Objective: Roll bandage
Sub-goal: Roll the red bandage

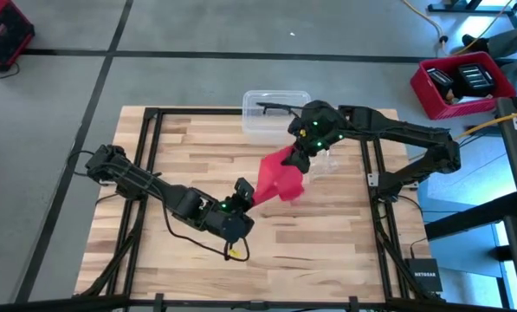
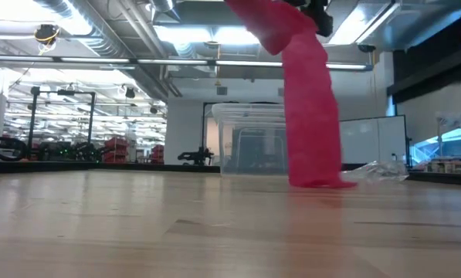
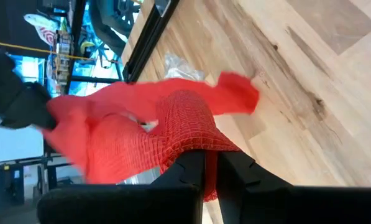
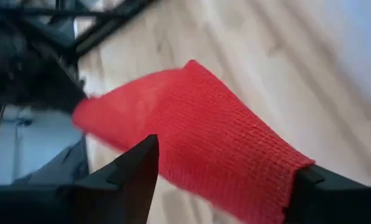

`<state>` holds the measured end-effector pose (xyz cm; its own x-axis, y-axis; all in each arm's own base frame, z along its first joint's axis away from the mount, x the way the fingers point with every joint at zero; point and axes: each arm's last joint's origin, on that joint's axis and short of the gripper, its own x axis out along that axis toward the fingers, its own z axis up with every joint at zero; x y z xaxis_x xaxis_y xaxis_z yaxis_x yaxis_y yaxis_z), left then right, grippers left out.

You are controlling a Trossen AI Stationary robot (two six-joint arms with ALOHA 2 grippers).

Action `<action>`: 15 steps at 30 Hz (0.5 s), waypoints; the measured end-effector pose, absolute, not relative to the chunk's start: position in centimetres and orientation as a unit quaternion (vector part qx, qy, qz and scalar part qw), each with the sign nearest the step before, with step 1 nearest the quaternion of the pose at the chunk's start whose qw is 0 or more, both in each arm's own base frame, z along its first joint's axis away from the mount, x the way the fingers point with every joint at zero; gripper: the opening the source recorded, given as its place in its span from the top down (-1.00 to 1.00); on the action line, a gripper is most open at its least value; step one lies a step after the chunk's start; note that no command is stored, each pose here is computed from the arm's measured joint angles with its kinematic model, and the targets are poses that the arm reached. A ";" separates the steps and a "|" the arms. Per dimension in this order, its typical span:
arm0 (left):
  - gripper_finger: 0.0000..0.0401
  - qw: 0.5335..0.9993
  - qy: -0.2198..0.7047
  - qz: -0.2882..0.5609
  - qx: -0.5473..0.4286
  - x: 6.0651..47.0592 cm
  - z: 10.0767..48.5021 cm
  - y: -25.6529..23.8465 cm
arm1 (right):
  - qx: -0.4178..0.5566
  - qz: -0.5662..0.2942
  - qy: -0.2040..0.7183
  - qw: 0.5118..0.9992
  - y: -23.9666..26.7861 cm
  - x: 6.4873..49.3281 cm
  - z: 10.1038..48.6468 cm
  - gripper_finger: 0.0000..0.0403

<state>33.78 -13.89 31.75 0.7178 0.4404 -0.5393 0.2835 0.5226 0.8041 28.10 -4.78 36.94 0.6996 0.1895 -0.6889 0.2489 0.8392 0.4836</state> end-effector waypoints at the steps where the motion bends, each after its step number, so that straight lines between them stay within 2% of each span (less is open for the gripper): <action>1: 0.95 0.791 0.373 0.051 0.482 33.8 31.7 -13.9 | 0.294 0.001 0.404 0.866 -4.9 28.0 36.6 -0.18; 3: 0.95 0.793 0.374 0.053 0.478 33.7 31.7 -13.9 | 0.292 0.026 0.428 0.855 -4.9 27.8 36.1 -0.18; 5: 0.95 0.792 0.375 0.053 0.478 33.7 31.7 -13.9 | 0.273 0.012 0.435 0.858 -4.9 27.6 36.0 -0.18; 8: 0.93 0.795 0.375 0.043 0.475 33.7 31.7 -13.9 | 0.264 -0.034 0.435 0.860 -5.4 27.7 35.8 -0.18; 13: 0.92 0.819 0.373 -0.015 0.435 33.8 31.5 -14.3 | 0.210 -0.160 0.352 0.898 -6.7 28.8 36.6 -0.18; 15: 0.92 0.831 0.374 -0.039 0.409 33.8 31.3 -14.5 | 0.202 -0.173 0.343 0.901 -6.9 29.1 36.6 -0.18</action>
